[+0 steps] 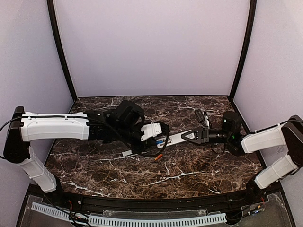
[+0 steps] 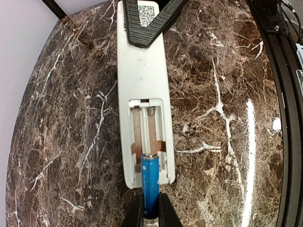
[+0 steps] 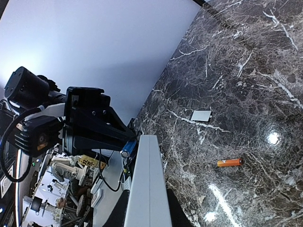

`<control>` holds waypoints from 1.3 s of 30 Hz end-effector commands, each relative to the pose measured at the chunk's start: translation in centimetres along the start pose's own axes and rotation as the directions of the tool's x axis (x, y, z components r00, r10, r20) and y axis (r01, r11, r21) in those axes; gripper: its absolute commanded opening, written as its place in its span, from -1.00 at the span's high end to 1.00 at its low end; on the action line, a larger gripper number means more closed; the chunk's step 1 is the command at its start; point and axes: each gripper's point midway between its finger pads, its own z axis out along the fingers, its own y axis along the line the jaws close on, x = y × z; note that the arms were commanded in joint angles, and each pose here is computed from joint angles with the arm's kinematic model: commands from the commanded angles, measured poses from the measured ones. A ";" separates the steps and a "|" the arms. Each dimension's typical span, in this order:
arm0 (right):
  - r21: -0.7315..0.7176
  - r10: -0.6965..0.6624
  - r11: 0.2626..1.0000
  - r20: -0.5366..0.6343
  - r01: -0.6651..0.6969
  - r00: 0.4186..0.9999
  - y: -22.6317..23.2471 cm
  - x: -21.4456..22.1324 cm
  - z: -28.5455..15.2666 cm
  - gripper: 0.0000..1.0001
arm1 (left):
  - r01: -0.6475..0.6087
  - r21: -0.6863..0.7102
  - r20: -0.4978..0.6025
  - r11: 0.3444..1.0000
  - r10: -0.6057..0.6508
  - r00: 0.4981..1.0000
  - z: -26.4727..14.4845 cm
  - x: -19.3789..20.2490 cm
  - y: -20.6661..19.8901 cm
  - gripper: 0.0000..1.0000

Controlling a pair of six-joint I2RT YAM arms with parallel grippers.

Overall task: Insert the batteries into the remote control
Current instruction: Load the battery into the battery compartment.

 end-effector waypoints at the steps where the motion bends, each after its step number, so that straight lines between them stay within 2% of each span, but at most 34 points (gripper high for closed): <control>1: -0.026 -0.021 0.999 0.017 0.021 1.000 0.2 0.6 1.3 1.00 | 0.001 -0.006 -0.161 1.000 -0.002 0.987 0.3 2.0 -0.6 0.99; 14: -0.051 -0.071 0.996 0.014 0.072 0.997 0.6 1.6 3.4 1.00 | 0.029 0.075 -0.290 0.997 -0.006 0.957 0.8 3.7 -2.4 0.98; 20: -0.028 -0.088 0.996 0.020 0.088 0.996 0.6 1.7 3.5 1.00 | 0.041 0.068 -0.341 0.997 -0.015 0.940 1.3 4.3 -2.4 0.96; 39: -0.053 -0.083 0.995 0.023 0.084 0.996 0.8 2.3 3.9 1.00 | 0.086 0.054 -0.425 0.995 -0.055 0.903 2.9 4.9 -2.0 0.84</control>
